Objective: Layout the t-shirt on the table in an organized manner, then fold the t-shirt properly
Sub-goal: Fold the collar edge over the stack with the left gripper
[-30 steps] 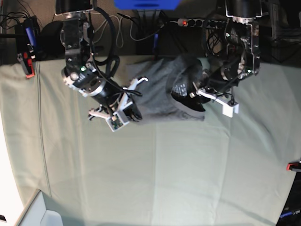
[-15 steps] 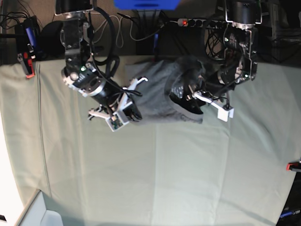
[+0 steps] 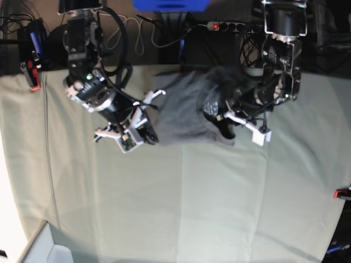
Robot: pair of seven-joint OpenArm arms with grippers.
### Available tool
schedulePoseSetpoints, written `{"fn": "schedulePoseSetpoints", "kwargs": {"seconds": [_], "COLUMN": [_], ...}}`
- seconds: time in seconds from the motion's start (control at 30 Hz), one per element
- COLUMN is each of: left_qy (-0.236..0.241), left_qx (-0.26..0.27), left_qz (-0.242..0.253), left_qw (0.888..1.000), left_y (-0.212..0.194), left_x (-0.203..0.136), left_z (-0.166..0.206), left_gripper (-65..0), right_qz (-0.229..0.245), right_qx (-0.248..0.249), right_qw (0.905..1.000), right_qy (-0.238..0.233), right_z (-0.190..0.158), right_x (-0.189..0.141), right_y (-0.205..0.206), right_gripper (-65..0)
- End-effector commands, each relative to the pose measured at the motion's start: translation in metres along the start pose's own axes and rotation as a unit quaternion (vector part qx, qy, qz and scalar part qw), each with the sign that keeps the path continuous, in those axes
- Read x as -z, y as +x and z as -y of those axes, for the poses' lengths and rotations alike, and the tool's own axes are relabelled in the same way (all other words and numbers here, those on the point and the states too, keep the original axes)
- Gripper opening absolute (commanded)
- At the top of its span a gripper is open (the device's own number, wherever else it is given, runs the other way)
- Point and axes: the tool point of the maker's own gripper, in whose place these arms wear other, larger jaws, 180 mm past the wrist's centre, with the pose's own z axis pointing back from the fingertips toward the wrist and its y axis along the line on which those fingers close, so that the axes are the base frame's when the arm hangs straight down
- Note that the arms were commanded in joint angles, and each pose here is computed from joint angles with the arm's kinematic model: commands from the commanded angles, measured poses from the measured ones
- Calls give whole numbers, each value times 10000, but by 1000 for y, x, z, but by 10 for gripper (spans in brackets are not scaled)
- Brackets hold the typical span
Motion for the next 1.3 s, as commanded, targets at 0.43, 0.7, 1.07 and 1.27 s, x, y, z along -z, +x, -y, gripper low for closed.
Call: {"fn": "schedulePoseSetpoints", "kwargs": {"seconds": [0.43,0.7,1.07,1.27], "left_qy": [-386,-279,-303,-354], "left_qx": [1851,3310,4404,4784], "left_qz": [-400,-120,263,290], "left_qw": [9812,9431,8969,8770], "left_y": [28,56,47,37], "left_x": [25,43,74,90], "left_z": [71,133,194,193], "left_gripper": [-650,-650,-650,-650], "right_qz": [-2,-285,-663,-738], "right_qx": [428,726,936,977], "right_qw": [9903,9738,9611,9583], "right_qy": [-1321,-2138,-2512,-2581], "right_z": [79,122,130,131], "right_x": [-58,-102,-137,-144], "right_y": [-21,-54,-89,-96], "right_gripper": [-646,-646,-648,-648]}}
